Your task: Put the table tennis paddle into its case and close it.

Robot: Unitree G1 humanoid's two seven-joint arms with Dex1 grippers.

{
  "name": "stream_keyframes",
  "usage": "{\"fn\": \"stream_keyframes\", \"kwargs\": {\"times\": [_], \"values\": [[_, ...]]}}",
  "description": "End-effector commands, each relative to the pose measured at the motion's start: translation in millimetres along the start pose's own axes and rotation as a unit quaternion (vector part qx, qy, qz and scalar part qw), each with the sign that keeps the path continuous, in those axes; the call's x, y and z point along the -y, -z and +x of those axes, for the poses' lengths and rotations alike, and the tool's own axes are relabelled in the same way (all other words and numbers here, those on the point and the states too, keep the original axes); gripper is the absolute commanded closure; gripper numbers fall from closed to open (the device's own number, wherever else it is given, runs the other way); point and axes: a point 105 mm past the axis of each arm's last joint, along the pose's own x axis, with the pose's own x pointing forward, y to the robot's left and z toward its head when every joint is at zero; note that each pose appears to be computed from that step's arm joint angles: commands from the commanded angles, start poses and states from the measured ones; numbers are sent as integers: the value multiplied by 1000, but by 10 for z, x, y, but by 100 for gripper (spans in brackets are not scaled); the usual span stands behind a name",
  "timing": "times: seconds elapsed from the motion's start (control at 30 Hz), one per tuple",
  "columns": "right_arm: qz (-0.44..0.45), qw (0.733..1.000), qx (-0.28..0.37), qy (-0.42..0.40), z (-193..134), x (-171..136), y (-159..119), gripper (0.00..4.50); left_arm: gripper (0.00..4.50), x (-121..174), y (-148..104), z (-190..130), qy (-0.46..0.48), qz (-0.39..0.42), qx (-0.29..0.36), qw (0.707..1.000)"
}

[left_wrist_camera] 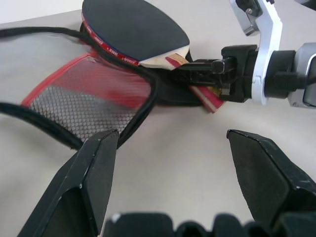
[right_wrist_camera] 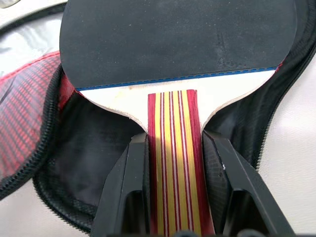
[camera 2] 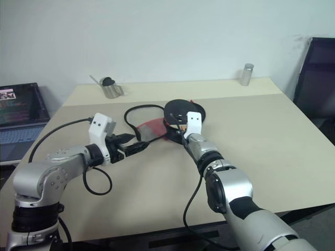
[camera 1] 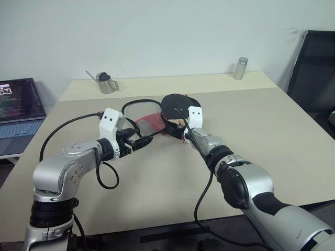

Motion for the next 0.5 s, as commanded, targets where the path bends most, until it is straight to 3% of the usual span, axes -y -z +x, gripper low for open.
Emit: {"fn": "stream_keyframes", "kwargs": {"times": [0.03, 0.5], "values": [[-8, 999, 36, 5, -14, 2, -214, 341, 67, 21, -139, -62, -4, 21, 21, 1000], [-21, 997, 72, -17, -54, -18, -512, 341, 67, 17, -105, 2, 3, 19, 18, 1000]]}}
